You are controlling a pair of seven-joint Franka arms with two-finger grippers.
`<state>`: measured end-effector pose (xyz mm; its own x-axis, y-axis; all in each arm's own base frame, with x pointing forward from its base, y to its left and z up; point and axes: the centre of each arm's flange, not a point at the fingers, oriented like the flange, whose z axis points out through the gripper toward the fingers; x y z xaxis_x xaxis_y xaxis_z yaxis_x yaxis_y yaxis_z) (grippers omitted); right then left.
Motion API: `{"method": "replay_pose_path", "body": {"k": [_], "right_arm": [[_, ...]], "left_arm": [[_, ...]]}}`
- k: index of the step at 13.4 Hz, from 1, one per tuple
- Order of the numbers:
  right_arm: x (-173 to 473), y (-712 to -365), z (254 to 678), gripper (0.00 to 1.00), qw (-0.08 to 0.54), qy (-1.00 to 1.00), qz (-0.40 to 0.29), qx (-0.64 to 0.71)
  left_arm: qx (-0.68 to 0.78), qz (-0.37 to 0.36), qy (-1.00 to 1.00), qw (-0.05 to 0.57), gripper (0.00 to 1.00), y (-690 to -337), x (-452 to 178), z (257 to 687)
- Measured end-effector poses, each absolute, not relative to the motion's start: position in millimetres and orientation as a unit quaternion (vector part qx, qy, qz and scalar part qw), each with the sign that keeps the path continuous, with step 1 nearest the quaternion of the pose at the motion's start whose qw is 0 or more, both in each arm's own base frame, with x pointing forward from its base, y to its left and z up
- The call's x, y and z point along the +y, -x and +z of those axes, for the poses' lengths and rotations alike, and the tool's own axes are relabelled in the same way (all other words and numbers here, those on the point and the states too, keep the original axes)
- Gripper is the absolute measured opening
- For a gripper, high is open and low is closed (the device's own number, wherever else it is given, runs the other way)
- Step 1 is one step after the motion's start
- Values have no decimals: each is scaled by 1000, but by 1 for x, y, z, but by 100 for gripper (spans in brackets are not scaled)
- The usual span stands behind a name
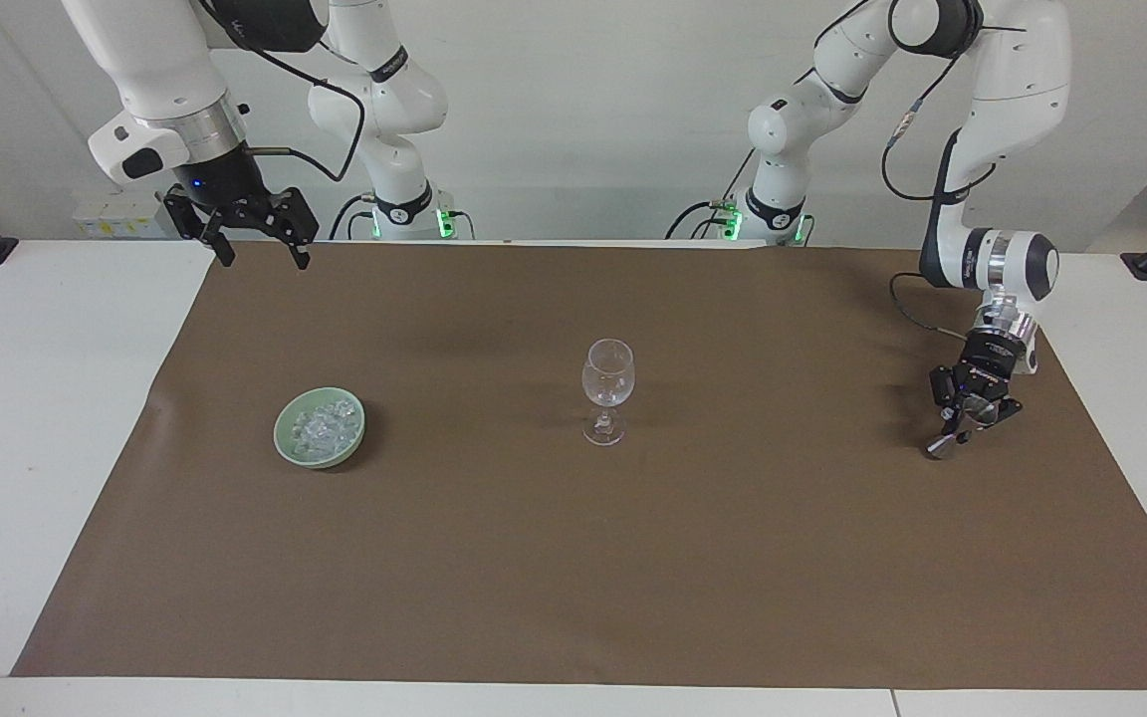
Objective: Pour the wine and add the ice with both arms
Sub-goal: 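Close the left gripper around the metal jigger, then lift the jigger with the left gripper and carry it beside the glass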
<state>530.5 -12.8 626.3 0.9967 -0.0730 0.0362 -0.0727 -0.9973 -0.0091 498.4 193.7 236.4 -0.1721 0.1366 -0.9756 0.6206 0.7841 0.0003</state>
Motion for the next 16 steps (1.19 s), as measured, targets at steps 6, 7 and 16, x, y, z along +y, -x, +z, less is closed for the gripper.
{"method": "replay_pose_path", "body": {"k": [6,7,16], "right_arm": [[-13,-530,626,100,4,999,-18,36],[-13,-530,626,100,4,999,-18,36],[-13,-530,626,100,4,999,-18,36]], "left_arm": [[727,-184,-289,595,22,-526,139,282],[729,-175,-291,595,22,-530,124,293],[756,-130,-316,559,22,-517,-72,374]]}}
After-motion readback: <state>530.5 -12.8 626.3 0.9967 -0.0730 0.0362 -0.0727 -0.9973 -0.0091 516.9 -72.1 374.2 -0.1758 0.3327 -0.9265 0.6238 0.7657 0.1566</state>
